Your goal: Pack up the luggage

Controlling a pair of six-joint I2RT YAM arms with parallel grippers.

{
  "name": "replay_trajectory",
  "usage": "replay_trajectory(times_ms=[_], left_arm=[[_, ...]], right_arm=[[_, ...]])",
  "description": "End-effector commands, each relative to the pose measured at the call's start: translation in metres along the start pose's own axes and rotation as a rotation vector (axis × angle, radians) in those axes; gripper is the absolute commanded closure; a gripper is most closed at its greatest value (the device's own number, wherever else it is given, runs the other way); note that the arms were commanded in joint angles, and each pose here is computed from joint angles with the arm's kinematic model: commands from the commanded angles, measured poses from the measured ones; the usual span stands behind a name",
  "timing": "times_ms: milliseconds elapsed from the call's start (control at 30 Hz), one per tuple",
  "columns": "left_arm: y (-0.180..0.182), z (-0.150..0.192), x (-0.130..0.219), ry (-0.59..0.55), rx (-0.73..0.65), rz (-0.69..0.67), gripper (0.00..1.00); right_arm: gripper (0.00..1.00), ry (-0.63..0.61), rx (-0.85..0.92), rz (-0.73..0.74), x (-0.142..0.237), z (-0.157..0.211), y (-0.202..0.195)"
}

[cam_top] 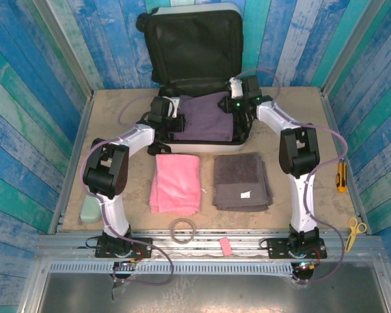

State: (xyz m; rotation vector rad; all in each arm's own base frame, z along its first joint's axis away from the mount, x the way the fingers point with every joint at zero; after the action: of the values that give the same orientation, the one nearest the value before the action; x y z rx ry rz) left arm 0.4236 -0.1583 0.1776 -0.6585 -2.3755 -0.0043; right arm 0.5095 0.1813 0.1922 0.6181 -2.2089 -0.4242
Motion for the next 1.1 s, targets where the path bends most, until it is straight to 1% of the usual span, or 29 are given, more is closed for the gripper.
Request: replay_trajectory(times_ms=[0, 67, 100, 133, 167, 233, 267, 333, 400, 467, 500, 533, 567, 600, 700, 833, 900, 933, 1067], left_arm=[[-0.007, -0.032, 0.042, -0.09, -0.03, -0.102, 0.7], [-0.011, -0.054, 0.069, -0.19, -0.045, -0.146, 0.44], [-0.013, -0.062, 0.081, -0.222, -0.05, -0.158, 0.35], [-0.015, -0.07, 0.093, -0.251, -0.055, -0.169, 0.24], [-0.017, -0.076, 0.103, -0.276, -0.062, -0.171, 0.15], [-0.022, -0.082, 0.125, -0.318, -0.061, -0.168, 0.02], [-0.025, -0.082, 0.133, -0.338, -0.06, -0.159, 0.06], [-0.031, -0.076, 0.15, -0.364, -0.055, -0.123, 0.07], [-0.038, -0.064, 0.162, -0.362, -0.047, -0.078, 0.07], [-0.051, -0.046, 0.167, -0.338, -0.052, -0.009, 0.06], [-0.06, -0.035, 0.168, -0.313, -0.05, 0.014, 0.02], [-0.07, -0.022, 0.167, -0.282, -0.051, 0.033, 0.02], [-0.078, -0.009, 0.163, -0.249, -0.046, 0.055, 0.04], [-0.09, 0.001, 0.168, -0.241, -0.04, 0.082, 0.07], [-0.122, 0.039, 0.156, -0.15, 0.005, 0.165, 0.12], [-0.16, 0.083, 0.13, -0.027, 0.08, 0.22, 0.14], [-0.17, 0.097, 0.117, 0.026, 0.126, 0.22, 0.12], [-0.174, 0.102, 0.11, 0.055, 0.141, 0.213, 0.09], [-0.19, 0.112, 0.087, 0.146, 0.156, 0.215, 0.08]], right_arm=[[0.45, -0.074, 0.033, 0.014, 0.057, -0.026, 0.029], [0.39, -0.104, 0.044, 0.028, 0.084, -0.031, 0.039], [0.37, -0.116, 0.042, 0.039, 0.096, -0.033, 0.042], [0.35, -0.128, 0.037, 0.047, 0.11, -0.033, 0.044], [0.33, -0.138, 0.026, 0.054, 0.123, -0.033, 0.045], [0.3, -0.151, -0.018, 0.07, 0.15, -0.026, 0.042], [0.29, -0.152, -0.041, 0.077, 0.161, -0.02, 0.038], [0.27, -0.142, -0.103, 0.094, 0.184, -0.001, 0.027], [0.25, -0.128, -0.156, 0.109, 0.201, 0.021, 0.015], [0.23, -0.1, -0.205, 0.115, 0.214, 0.05, 0.002], [0.22, -0.082, -0.231, 0.124, 0.218, 0.066, -0.004], [0.22, -0.064, -0.254, 0.13, 0.222, 0.082, -0.01], [0.21, -0.05, -0.273, 0.132, 0.225, 0.094, -0.014], [0.2, -0.039, -0.292, 0.133, 0.229, 0.107, -0.018], [0.18, 0.027, -0.343, 0.123, 0.226, 0.143, -0.026], [0.17, 0.115, -0.399, 0.113, 0.214, 0.175, -0.036], [0.16, 0.136, -0.416, 0.136, 0.209, 0.186, -0.043], [0.16, 0.146, -0.418, 0.152, 0.206, 0.19, -0.047], [0.15, 0.191, -0.437, 0.198, 0.195, 0.2, -0.062]])
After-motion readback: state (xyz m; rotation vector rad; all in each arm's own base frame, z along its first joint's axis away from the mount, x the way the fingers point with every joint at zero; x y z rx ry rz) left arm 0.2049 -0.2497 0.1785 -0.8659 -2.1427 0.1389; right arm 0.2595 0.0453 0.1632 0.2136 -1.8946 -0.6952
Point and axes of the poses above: each hand's point on the last joint's axis, 136 mm out from that joint toward the fingers, its own x axis back along the fingers, its own y axis along the line the jaws close on, z = x × y, the point moved 10 cm from there along x, back along the fingers, and after that the axes turned 12 degrees about -x, right-handed, at the moved point
